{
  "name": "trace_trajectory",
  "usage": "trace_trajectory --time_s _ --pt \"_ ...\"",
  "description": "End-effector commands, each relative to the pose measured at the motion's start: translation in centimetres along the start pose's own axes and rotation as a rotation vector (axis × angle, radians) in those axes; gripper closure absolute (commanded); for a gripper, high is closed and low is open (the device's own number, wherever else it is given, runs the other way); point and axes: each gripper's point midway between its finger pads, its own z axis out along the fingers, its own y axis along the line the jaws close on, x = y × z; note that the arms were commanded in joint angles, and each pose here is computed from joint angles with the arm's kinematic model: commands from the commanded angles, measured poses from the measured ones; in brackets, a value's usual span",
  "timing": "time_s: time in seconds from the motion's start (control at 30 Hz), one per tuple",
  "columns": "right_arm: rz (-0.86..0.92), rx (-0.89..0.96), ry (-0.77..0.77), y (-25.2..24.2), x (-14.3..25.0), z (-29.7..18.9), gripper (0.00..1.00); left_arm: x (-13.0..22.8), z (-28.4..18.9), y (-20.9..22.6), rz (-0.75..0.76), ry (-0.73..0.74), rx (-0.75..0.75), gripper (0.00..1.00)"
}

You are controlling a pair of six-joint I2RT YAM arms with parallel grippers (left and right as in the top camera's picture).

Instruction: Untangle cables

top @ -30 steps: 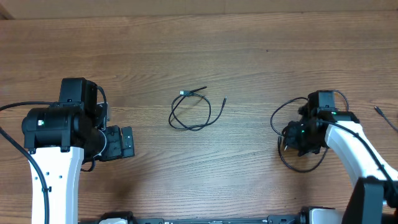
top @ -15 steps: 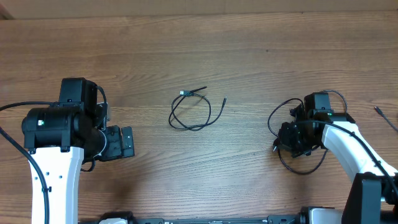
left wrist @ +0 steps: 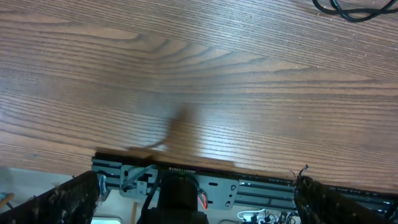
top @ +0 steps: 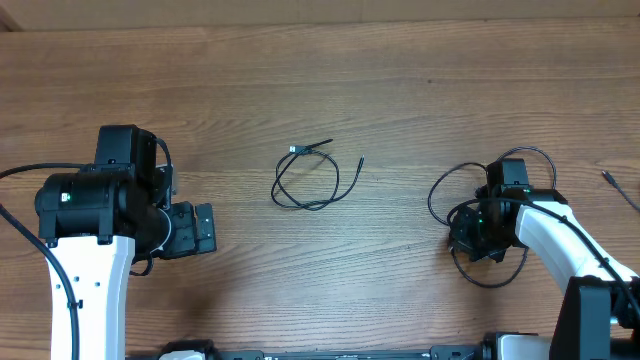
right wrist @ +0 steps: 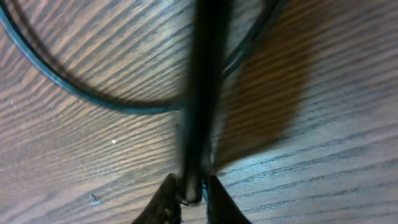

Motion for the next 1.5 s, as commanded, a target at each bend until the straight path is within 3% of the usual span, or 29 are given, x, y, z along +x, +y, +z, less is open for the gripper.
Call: trace_trajectory --time_s 0.0,0.43,0.57,0.7,1.03,1.23,1.47 --pt "0.007 0.013 -0.006 -0.2 0.0 0.0 0.84 -0.3 -0.2 0.0 0.014 -0.006 0.008 0.00" --pt "0.085 0.033 -0.041 -1.2 0.1 1.5 0.79 -0.5 0.2 0.0 0.012 0.016 0.004 0.00" --pt "0.084 0.032 -0.043 -1.2 0.0 1.5 0.94 -0.5 0.2 0.0 0.012 0.017 0.004 0.00" --pt "0.074 0.023 -0.048 -0.9 -0.2 1.3 0.96 -0.6 0.3 0.0 0.012 0.023 0.003 0.00" --pt "-0.035 -0.222 0.034 5.5 0.3 -5.8 0.96 -0.6 0.4 0.0 0.012 0.025 0.003 0.00" --pt "-0.254 -0.401 -0.176 10.6 -2.6 -12.1 0.96 -0.6 0.4 0.0 0.012 0.025 0.003 0.01" --pt "-0.361 -0.455 -0.468 13.4 -9.1 -14.4 0.96 -0.6 0.4 0.0 0.012 0.025 0.003 0.00"
